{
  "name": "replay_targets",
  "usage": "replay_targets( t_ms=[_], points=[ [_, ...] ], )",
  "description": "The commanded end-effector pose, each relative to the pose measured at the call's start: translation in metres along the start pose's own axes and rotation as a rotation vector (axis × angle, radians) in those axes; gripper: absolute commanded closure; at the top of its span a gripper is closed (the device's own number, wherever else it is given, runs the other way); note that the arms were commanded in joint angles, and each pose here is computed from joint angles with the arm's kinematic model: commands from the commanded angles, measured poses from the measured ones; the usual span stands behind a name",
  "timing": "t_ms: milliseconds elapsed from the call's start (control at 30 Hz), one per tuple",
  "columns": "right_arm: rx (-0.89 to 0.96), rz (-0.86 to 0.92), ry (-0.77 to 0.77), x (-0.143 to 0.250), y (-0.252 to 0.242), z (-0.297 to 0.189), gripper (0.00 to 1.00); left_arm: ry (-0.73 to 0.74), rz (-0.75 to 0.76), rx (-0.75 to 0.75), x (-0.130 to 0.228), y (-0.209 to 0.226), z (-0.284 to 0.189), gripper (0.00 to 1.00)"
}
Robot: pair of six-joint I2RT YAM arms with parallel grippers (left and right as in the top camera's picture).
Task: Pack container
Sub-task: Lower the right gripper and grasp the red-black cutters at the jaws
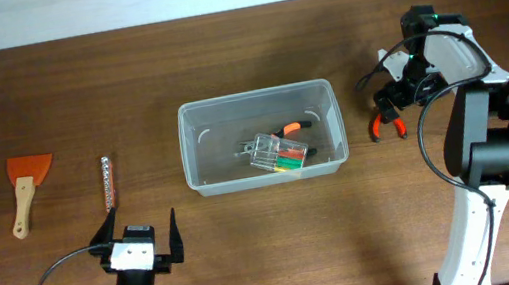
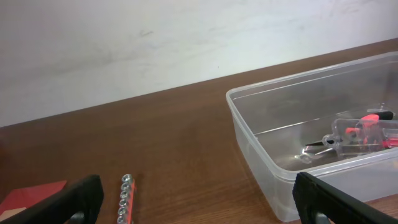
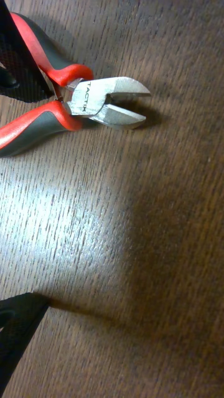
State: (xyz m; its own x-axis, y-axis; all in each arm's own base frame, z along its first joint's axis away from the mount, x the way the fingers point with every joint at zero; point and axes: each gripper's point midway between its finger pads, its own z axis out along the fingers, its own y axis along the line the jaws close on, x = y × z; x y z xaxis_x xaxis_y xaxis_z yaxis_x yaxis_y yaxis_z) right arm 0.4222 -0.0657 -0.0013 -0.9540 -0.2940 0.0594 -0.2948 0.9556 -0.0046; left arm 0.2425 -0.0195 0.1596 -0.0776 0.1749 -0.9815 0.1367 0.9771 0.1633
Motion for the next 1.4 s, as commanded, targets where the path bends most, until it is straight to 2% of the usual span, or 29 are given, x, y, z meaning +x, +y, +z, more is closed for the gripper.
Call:
replay_targets(
  t_ms=[0, 100, 333, 533, 567, 667, 833, 1000, 1267, 1367],
  points=[
    [-0.048, 0.003, 0.012, 0.004, 0.01, 0.011, 0.01, -0.001, -0.009, -0.013, 0.001, 0.002, 0.0, 0.01],
    [-0.054, 0.002, 0.009, 0.003, 0.011, 0.01, 0.0, -0.001, -0.009, -0.013, 0.001, 0.002, 0.0, 0.01],
    [-0.054, 0.003, 0.009, 0.003, 0.011, 0.011, 0.22, -0.001, -0.009, -0.013, 0.001, 0.002, 0.0, 0.01],
    [-0.054, 0.003, 0.009, 0.003, 0.011, 0.01, 0.25, -0.001, -0.009, -0.013, 0.001, 0.002, 0.0, 0.01],
    [-0.054, 0.003, 0.009, 0.003, 0.011, 0.01, 0.32, -0.001, -0.009, -0.013, 0.001, 0.002, 0.0, 0.01],
    [-0.054, 0.003, 0.009, 0.003, 0.011, 0.01, 0.43, -0.001, -0.008, -0.013, 0.001, 0.002, 0.0, 0.01],
    [-0.056, -0.004, 0.008, 0.001, 0.015, 0.01, 0.44, -0.001, -0.009, -0.013, 0.001, 0.002, 0.0, 0.01],
    [-0.055, -0.014, 0.008, -0.001, 0.019, 0.01, 0.6, -0.001, -0.009, -0.013, 0.001, 0.002, 0.0, 0.01],
    [-0.055, -0.014, 0.008, -0.001, 0.021, 0.01, 0.76, -0.001, -0.009, -0.013, 0.001, 0.002, 0.0, 0.01],
    [-0.055, -0.013, 0.008, -0.001, 0.021, 0.01, 0.79, -0.001, -0.009, -0.013, 0.001, 0.002, 0.0, 0.01]
  ],
)
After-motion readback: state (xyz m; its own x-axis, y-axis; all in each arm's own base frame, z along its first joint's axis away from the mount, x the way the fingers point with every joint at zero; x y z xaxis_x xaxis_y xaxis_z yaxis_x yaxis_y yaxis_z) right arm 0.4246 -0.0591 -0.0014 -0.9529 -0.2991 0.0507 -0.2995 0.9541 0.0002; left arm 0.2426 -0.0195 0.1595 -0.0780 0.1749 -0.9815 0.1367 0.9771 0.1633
